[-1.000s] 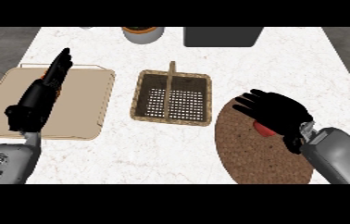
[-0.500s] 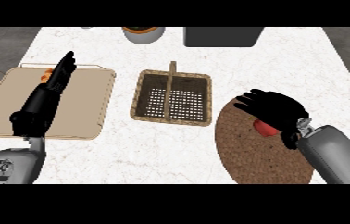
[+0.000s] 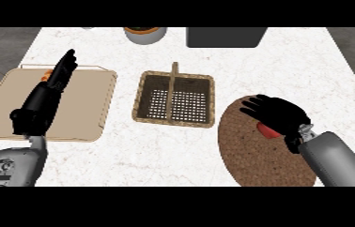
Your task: Pick the bell pepper from the placemat and place it in the basket
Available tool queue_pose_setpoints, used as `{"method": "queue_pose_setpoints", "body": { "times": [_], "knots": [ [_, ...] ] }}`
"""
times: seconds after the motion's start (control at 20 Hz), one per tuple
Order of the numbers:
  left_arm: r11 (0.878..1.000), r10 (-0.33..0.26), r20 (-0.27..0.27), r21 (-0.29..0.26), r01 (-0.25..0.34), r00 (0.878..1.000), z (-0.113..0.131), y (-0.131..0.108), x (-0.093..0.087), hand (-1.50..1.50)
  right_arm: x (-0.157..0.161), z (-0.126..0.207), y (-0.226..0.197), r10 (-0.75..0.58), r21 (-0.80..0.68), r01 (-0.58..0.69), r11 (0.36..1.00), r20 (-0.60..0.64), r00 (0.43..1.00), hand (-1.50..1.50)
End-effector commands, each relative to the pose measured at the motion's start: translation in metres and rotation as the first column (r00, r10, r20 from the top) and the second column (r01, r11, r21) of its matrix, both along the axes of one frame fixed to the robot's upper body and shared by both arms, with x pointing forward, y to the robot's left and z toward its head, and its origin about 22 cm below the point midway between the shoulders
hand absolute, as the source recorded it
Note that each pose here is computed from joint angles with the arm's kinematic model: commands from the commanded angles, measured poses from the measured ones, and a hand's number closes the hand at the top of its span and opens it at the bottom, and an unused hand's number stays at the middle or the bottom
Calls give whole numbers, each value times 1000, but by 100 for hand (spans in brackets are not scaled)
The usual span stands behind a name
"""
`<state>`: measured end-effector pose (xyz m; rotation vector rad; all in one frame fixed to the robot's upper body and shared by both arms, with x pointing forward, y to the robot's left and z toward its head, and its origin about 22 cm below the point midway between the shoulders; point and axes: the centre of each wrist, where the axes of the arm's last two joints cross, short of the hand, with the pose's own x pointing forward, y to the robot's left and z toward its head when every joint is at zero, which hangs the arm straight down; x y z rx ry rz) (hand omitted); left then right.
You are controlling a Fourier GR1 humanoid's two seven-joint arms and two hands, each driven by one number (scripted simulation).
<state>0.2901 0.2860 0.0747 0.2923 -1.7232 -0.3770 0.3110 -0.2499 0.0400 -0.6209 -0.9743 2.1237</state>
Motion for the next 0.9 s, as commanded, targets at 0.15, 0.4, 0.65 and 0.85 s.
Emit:
{"method": "queue_pose_setpoints", "body": {
  "times": [0.15,0.4,0.65,0.85],
  "knots": [
    [1000,-1,8,-1,1,1000,-25,8,-11,0,3,-16,-7,-3,-20,3,1000,-7,1000,-150],
    [1000,-2,-5,-9,2,1000,-14,16,-6,0,7,-33,14,-45,30,46,998,-41,998,150],
    [1000,-10,5,0,10,1000,3,13,7,0,19,-44,-14,19,7,-19,1000,-17,1000,150],
    [1000,3,-2,2,-3,1000,0,7,-3,0,11,-51,-13,73,22,-73,997,7,997,150]
  ]
}}
